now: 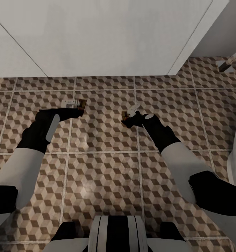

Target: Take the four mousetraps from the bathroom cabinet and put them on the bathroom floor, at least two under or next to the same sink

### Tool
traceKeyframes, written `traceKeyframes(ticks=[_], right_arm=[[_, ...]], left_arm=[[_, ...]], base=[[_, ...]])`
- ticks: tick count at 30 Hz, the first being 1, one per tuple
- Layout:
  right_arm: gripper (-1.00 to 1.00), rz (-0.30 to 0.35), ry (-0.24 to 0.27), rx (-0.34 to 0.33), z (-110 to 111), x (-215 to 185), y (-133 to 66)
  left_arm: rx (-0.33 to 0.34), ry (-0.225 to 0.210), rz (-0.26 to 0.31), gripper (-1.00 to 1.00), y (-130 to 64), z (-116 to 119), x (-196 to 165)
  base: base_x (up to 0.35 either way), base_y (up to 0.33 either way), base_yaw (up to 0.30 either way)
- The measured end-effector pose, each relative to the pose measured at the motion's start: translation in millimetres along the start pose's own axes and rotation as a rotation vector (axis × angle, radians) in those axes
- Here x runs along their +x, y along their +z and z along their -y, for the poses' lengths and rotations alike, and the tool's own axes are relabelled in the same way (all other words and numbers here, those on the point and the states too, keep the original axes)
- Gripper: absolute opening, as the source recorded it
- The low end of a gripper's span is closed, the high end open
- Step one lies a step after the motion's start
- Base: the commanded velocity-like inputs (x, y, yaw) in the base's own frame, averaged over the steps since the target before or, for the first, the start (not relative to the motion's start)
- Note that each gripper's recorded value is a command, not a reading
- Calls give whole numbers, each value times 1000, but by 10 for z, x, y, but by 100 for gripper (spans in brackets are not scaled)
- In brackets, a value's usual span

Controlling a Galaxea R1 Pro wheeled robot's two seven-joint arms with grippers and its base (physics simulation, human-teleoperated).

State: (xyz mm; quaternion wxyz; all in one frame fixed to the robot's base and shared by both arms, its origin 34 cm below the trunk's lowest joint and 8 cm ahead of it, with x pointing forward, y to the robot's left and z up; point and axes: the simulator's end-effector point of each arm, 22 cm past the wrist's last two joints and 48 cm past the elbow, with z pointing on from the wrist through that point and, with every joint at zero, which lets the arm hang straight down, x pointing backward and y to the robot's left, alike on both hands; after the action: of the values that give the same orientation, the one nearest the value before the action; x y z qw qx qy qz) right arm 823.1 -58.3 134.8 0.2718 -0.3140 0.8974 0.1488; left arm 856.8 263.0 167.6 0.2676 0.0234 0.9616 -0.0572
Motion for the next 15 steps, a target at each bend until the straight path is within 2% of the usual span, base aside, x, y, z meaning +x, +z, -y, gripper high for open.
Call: traceKeyframes(ticks=[8,15], right_arm=[[-100,0,5,2,-6,-2,6],[-100,2,7,0,-26,-18,11]], left_arm=[[-8,-13,-57,-100,92,-56,255],[-10,-20,-85,-100,132,-81,382]], base=[[0,0,0],[0,0,0]])
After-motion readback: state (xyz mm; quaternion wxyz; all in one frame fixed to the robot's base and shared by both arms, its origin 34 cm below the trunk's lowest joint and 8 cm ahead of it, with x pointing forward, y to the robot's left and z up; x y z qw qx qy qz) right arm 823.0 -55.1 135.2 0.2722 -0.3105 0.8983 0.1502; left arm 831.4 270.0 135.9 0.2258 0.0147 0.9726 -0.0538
